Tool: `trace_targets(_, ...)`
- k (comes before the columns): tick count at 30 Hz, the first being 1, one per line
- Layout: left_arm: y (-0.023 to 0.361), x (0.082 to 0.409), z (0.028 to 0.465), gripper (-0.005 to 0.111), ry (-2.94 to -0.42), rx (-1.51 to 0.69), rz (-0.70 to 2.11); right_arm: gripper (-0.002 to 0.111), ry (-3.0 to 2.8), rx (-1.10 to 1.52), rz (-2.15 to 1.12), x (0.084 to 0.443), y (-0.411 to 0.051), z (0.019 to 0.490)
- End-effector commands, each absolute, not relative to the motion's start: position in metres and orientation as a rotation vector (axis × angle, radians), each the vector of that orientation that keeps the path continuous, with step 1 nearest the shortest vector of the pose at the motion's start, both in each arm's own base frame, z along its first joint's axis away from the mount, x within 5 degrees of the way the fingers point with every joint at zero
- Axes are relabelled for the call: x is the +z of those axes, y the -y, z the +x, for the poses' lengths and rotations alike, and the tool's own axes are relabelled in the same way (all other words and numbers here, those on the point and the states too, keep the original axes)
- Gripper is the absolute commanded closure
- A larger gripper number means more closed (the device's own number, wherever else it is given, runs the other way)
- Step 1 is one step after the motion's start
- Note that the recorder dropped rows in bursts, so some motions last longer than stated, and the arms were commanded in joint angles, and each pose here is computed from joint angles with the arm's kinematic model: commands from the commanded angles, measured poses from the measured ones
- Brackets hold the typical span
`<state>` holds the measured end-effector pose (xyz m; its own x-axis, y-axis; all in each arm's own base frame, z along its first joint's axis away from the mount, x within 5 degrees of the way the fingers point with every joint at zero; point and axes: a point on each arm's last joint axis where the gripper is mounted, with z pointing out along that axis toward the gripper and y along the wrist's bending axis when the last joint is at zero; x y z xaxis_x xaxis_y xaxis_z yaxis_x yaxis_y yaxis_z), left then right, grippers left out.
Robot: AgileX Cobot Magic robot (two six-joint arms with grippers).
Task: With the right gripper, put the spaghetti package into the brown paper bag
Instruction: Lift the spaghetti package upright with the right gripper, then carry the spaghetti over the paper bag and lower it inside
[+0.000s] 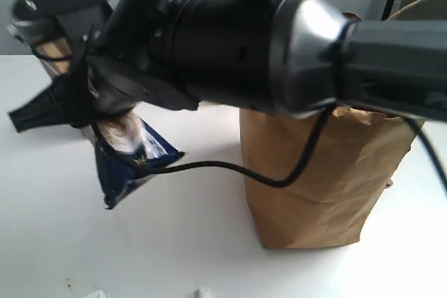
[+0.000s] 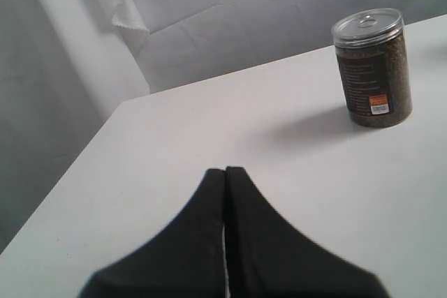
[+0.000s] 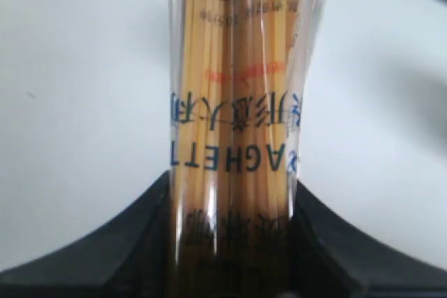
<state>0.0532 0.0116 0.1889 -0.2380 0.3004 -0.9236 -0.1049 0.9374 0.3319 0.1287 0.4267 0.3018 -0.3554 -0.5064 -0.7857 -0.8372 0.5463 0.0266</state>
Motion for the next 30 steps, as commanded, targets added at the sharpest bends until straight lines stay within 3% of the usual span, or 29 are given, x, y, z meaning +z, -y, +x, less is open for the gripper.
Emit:
trace_targets(1,-0.011,0.188,0.054,0.107,-1.773,0.371,0.144,0.108,-1.692,0.802,-1.072,0.373,-0.411,0.102)
trace_targets(11,-0.011,0.188,0.054,0.107,-1.773,0.371,0.144,0.108,-1.319,0.885,-0.99,0.465,-0.331,0.088)
trace_targets(19,-0.011,0.188,0.054,0.107,-1.773,0.371,0.144,0.108,-1.257,0.795,-0.794,0.502,-0.255,0.121)
trace_targets(24,-0.011,0.188,0.054,0.107,-1.773,0.371,0.144,0.108,-1.279,0.746,-0.69,0.487,-0.218,0.149)
trace_targets(30,-0.011,0.188,0.054,0.107,-1.773,0.371,0.144,0.108,-1.294,0.819,-0.581,0.43,-0.196,0.181)
